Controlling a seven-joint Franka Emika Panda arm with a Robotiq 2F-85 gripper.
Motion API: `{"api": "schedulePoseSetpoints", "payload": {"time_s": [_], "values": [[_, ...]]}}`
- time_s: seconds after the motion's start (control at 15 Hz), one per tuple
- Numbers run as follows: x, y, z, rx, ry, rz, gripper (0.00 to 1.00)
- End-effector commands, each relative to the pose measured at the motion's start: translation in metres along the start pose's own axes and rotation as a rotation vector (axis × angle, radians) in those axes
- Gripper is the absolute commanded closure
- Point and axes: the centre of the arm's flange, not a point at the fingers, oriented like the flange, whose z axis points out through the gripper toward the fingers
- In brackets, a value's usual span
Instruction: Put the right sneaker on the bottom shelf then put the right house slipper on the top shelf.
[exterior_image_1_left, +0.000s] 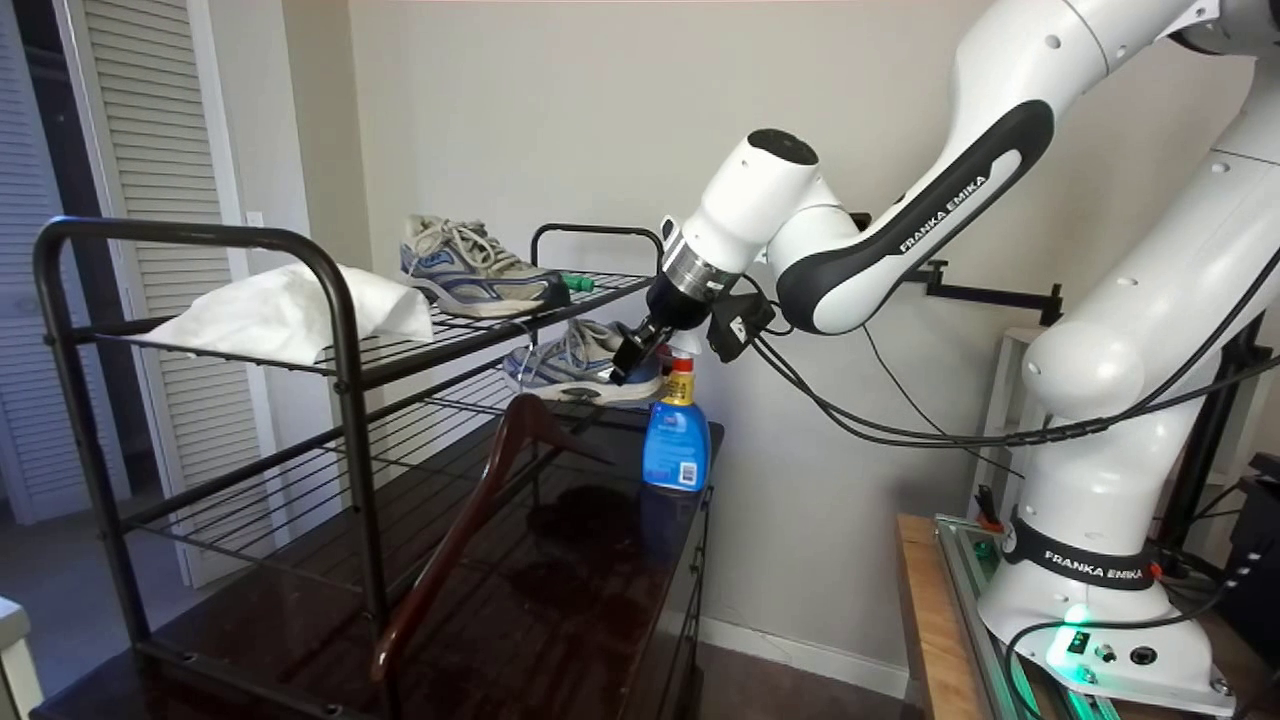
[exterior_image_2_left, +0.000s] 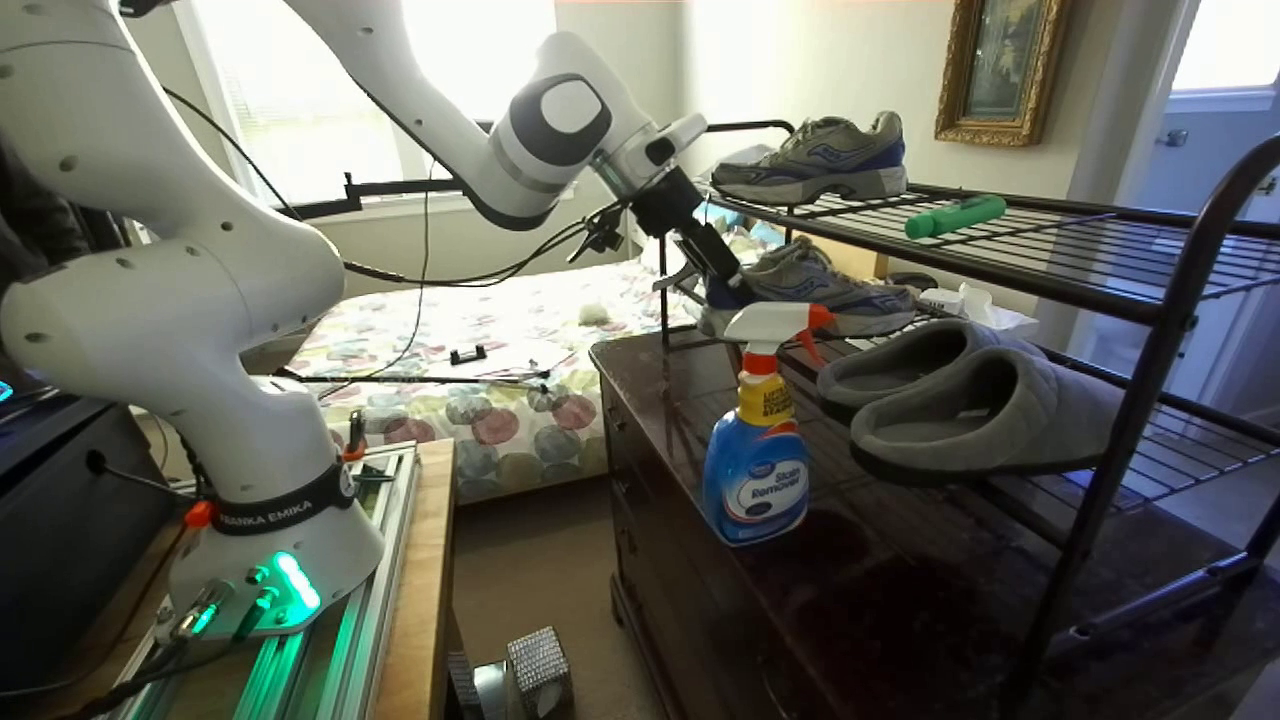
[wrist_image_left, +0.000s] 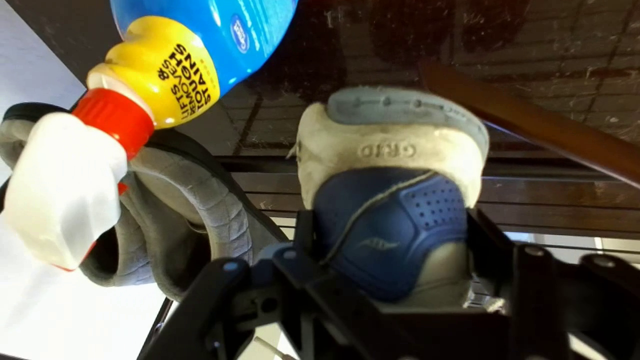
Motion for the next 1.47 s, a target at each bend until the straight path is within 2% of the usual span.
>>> {"api": "schedulePoseSetpoints", "payload": {"time_s": [0.0,0.4,1.33,1.4], "values": [[0.019,-0.006,0.01,-0.007,0.063,0.041,0.51],[0.029,-0.004,0.024,-0.019,0.075,0.08,0.51],[0.052,-0.021,0.054,0.031,0.086,0.081,0.51],[0.052,-0.022,0.055,0.032,0.082,0.079,0.07]]}}
